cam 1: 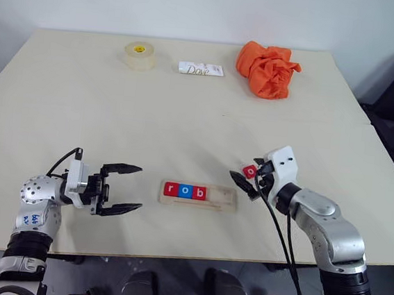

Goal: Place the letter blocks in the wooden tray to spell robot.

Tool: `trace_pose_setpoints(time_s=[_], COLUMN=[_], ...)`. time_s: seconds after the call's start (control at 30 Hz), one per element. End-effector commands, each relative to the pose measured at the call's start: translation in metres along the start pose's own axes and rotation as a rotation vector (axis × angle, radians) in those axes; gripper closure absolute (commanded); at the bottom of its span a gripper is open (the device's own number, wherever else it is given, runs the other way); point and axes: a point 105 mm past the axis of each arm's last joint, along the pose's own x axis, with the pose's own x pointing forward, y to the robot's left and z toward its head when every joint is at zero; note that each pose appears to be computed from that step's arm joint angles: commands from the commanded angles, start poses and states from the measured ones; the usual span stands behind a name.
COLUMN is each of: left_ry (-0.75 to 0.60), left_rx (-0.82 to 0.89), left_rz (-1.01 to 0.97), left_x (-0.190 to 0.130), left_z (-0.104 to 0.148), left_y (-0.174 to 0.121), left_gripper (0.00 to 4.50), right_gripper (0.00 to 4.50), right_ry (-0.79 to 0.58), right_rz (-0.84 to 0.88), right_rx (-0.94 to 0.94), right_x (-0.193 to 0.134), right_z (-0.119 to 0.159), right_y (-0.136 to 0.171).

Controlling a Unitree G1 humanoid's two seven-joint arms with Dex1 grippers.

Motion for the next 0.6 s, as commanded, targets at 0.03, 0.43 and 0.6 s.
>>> trace_pose_setpoints(time_s=[0.03,0.43,0.6], left_ry=[-0.006,-0.009,-0.008], left_rx=[0.031,0.034,0.036], left_rz=[-0.046,-0.043,-0.043], left_x=[-0.001,0.000,0.000], left_z=[0.005,0.005,0.005], left_y=[-0.003,-0.003,-0.003], left_gripper=[0.00,0.00,0.00], right_gripper=[0.04,0.04,0.04], right_ry=[-0.024,0.039,0.053], right_rz=[-0.026,-0.080,-0.092], right_rx=[-0.032,0.028,0.055], right_x=[-0.007,-0.003,-0.001], right_z=[0.007,-0.020,-0.027], right_y=[-0.006,-0.014,-0.015])
